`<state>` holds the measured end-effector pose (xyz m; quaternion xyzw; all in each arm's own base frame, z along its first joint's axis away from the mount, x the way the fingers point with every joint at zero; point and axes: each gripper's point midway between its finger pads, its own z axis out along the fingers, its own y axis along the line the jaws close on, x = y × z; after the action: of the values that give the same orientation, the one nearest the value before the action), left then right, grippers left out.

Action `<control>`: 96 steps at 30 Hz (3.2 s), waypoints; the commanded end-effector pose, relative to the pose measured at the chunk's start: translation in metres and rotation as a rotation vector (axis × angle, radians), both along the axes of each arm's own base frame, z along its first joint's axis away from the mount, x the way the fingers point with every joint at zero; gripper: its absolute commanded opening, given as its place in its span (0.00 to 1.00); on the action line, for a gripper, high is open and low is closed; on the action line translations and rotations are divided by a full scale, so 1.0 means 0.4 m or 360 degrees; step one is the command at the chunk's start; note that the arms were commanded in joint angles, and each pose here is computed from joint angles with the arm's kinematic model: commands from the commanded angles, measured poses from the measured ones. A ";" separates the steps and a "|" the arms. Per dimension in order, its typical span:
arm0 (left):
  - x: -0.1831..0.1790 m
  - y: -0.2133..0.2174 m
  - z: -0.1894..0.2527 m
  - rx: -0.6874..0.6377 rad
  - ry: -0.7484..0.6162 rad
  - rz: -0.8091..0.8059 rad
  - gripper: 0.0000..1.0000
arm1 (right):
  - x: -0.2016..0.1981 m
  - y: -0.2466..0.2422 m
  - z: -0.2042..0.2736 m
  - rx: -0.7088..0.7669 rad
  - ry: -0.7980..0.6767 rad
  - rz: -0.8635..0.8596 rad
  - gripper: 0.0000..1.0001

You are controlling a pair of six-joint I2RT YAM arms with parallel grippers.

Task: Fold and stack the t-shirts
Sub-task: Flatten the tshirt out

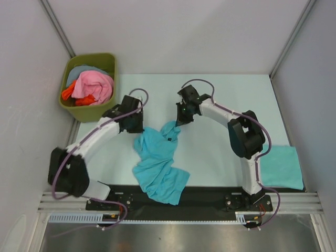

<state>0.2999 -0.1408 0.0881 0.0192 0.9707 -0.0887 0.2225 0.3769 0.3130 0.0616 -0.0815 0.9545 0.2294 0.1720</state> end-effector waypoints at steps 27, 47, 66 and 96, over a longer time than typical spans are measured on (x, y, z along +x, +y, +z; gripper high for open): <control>-0.387 0.275 1.301 -0.0522 -0.2167 0.0250 0.00 | 0.070 0.161 1.181 0.1550 -0.1129 0.0039 0.00; -0.278 0.007 1.170 -0.0966 -0.1883 -0.0361 0.00 | 0.253 0.073 1.042 0.1510 -0.0984 -0.0114 0.00; -0.301 -0.655 0.513 -0.1083 -0.0670 -0.1209 0.00 | 0.172 -0.520 0.465 0.0557 -0.0554 -0.0787 0.02; -0.006 -0.048 0.004 -0.0043 -0.0065 -0.0164 0.96 | -0.217 -0.438 0.067 -0.0146 0.0212 -0.0462 0.75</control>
<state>0.2883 -0.1575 0.0807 0.0552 0.9712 -0.0820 0.2168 0.2902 0.1307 0.0811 0.0513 0.9822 0.1227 0.1323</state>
